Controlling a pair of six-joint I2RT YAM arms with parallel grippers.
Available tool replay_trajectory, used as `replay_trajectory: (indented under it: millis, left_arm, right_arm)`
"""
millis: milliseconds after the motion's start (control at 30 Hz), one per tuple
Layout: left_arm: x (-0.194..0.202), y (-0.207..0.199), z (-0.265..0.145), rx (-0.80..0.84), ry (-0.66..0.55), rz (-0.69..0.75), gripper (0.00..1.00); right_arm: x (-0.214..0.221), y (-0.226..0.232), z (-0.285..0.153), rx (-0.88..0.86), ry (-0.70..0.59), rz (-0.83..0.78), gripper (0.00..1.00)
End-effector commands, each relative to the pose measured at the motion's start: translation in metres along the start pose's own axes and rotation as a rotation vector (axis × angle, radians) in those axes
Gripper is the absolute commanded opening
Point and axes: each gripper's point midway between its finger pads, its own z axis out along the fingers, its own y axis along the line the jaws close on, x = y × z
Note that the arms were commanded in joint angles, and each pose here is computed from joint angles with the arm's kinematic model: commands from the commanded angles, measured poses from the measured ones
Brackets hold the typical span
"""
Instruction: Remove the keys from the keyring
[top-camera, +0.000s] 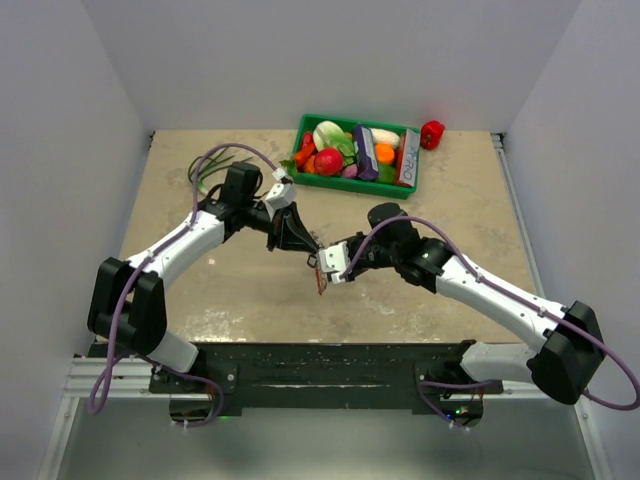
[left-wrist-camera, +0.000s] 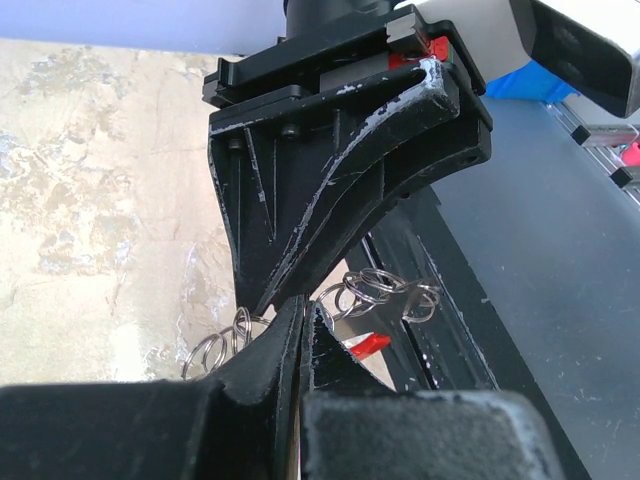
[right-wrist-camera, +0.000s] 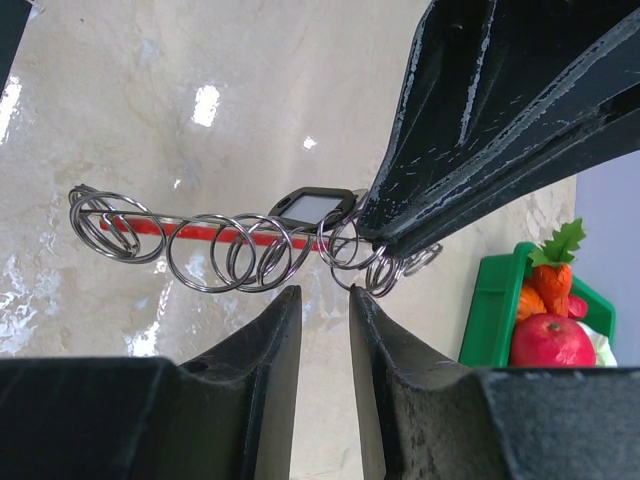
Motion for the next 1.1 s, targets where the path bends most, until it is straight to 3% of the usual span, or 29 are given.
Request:
replay_trajectory:
  millis: [0,433,1067]
  left_arm:
    - [-0.023,-0.039,-0.002,0.212,-0.110,0.037,0.00]
    - [-0.007,-0.027,0.001,0.217,-0.109,-0.056,0.00]
    - [-0.032,-0.042,-0.001,0.220,-0.109,0.037,0.00]
  right_arm:
    - [-0.026,-0.024,-0.006,0.058,-0.068,-0.032,0.30]
    - [-0.042,-0.026,-0.012,0.062,-0.126,-0.024,0.38]
    - [-0.028,-0.006,-0.007,0.029,-0.114,-0.038,0.41]
